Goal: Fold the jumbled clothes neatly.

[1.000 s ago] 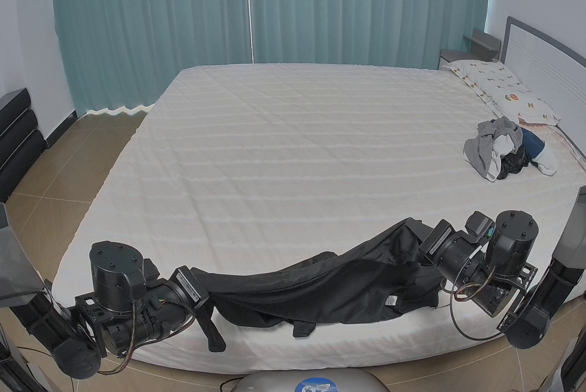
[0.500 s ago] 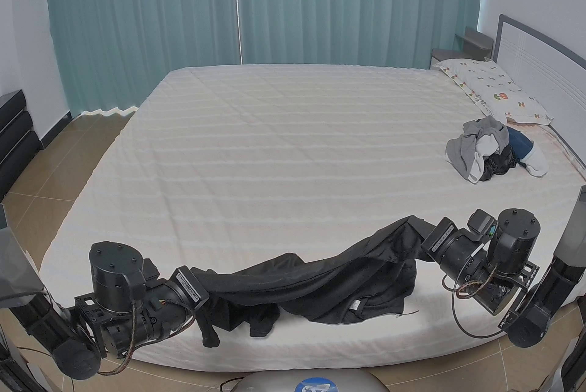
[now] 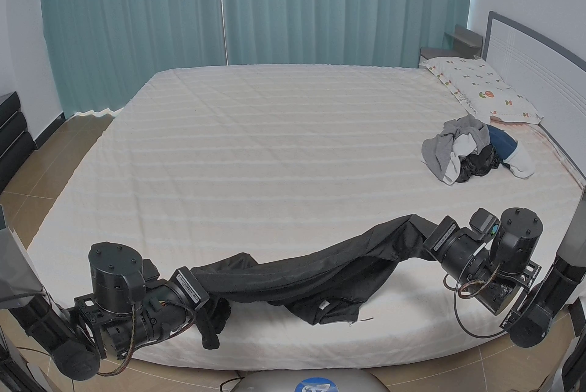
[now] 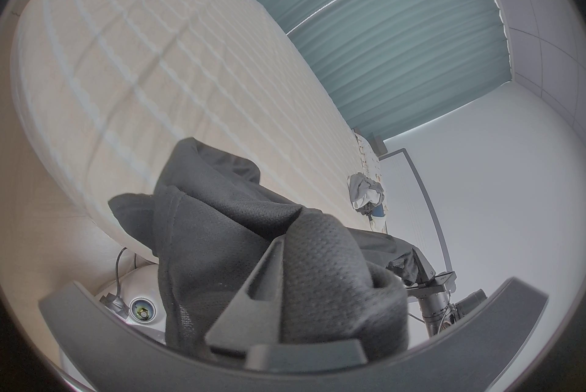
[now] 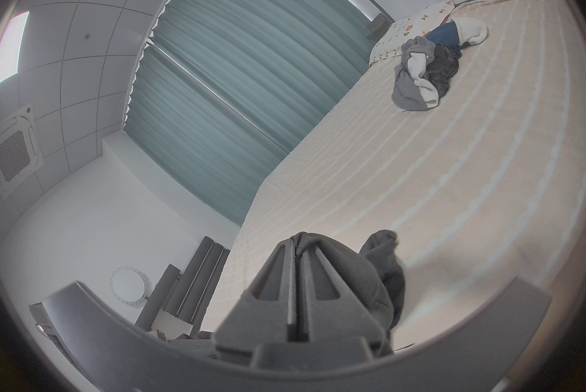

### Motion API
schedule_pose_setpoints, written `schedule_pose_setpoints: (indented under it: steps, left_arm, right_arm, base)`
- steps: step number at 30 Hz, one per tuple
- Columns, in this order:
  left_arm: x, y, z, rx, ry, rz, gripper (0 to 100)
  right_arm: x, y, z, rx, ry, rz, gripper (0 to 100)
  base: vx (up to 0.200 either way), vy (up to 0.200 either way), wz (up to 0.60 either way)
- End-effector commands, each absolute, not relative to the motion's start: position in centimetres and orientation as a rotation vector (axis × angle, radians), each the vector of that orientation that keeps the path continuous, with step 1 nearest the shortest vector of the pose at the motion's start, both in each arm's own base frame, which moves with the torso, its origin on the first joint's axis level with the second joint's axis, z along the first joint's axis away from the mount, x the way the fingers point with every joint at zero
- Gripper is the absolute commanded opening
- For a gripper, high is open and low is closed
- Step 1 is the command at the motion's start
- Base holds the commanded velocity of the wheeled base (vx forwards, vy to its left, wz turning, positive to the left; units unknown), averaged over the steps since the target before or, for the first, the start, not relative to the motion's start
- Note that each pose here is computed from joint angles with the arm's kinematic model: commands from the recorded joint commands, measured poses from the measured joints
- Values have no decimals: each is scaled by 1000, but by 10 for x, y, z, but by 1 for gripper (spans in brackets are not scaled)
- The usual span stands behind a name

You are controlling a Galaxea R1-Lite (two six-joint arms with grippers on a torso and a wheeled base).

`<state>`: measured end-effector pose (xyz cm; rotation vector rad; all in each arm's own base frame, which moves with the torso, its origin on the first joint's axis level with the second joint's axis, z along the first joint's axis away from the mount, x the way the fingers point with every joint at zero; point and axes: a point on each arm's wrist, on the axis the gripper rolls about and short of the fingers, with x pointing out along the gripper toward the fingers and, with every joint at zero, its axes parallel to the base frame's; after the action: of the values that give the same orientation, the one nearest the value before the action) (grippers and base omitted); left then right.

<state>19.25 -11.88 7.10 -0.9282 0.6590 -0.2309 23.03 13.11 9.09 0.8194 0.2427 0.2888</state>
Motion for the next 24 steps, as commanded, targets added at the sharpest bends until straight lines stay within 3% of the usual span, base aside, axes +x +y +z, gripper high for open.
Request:
schedule_pose_setpoints:
  steps: [1,12,20,21,24]
  left_arm:
    - [193,-119,71,-928,658,-233,0]
    - [192,-119,71,-924,655,-228,0]
    - [192,-118,73,-924,645,-228,0]
    - [170,-104,103,-863,527,-321,0]
    - [170,-104,103,-863,527,-321,0]
  right_arm:
    - [230,131,93,824,231,295,0]
    - [230,131,93,824,231,295,0]
    - [230,131,94,826,227,297,0]
    - [179,104,132,755,179,540,0]
    - [179,104,132,754,179,540,0]
  base:
    - [0,-200,0]
    - [0,-200,0]
    - [0,0,0]
    - [-200,0,0]
    - [-200,0,0]
